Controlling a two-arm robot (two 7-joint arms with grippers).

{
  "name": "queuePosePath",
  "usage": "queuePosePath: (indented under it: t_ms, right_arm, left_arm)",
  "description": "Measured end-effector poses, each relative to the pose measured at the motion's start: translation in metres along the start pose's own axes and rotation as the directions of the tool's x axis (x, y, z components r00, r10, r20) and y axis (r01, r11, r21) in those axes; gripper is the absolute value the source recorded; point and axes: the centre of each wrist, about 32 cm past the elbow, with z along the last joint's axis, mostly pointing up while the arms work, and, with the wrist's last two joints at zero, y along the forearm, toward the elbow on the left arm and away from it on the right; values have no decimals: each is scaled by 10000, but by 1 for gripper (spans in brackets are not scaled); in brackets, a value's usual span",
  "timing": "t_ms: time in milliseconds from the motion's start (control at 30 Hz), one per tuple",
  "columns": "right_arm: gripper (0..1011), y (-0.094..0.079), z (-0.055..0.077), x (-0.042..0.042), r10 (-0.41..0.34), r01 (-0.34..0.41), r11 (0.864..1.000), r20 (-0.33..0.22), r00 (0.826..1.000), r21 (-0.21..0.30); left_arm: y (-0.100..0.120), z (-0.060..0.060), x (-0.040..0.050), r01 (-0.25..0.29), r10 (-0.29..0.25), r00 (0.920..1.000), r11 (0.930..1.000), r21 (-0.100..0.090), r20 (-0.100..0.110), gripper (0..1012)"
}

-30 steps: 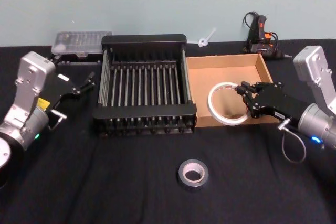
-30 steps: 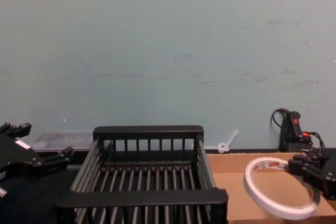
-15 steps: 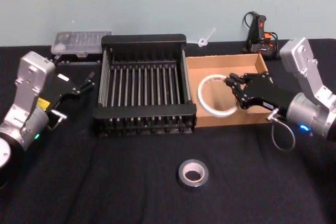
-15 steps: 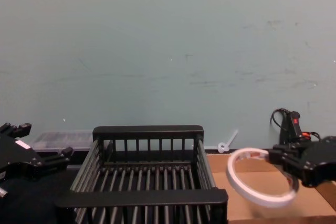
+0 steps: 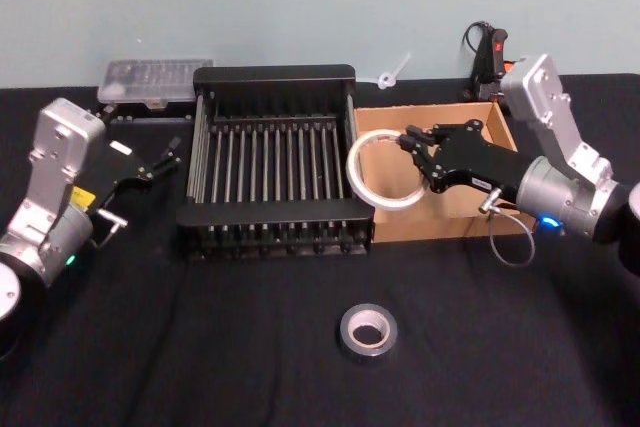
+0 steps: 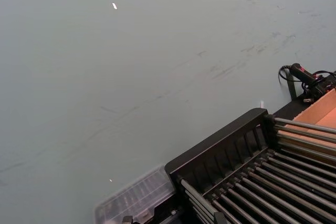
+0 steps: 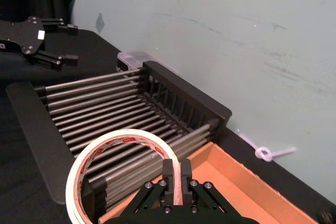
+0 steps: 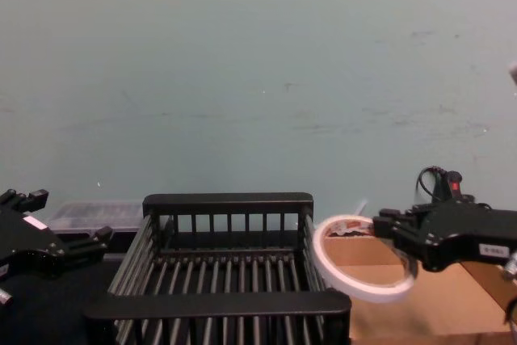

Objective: Pick up the white tape and place it into the black box , Pick up the silver tape and place it into the brown box.

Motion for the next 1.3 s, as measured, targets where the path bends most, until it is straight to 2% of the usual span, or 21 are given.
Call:
queuePosePath:
  t_ms: [667,1000,1300]
  right_arm:
    - [86,434,98,110,838,-852,9956,354,9959,388]
    - [86,722,160,158,1378,-1404,9887,502,9892,534]
    - [86,930,182,181,1698,-1721,9842,547,9840,413]
  left_arm:
    - [0,0,0,0,0,10000,10000,0,1,1001]
    - [0,0,0,1,-1,10000,10000,0,0,1001]
    - [0,0,0,0,0,10000,10000,0,0,1001]
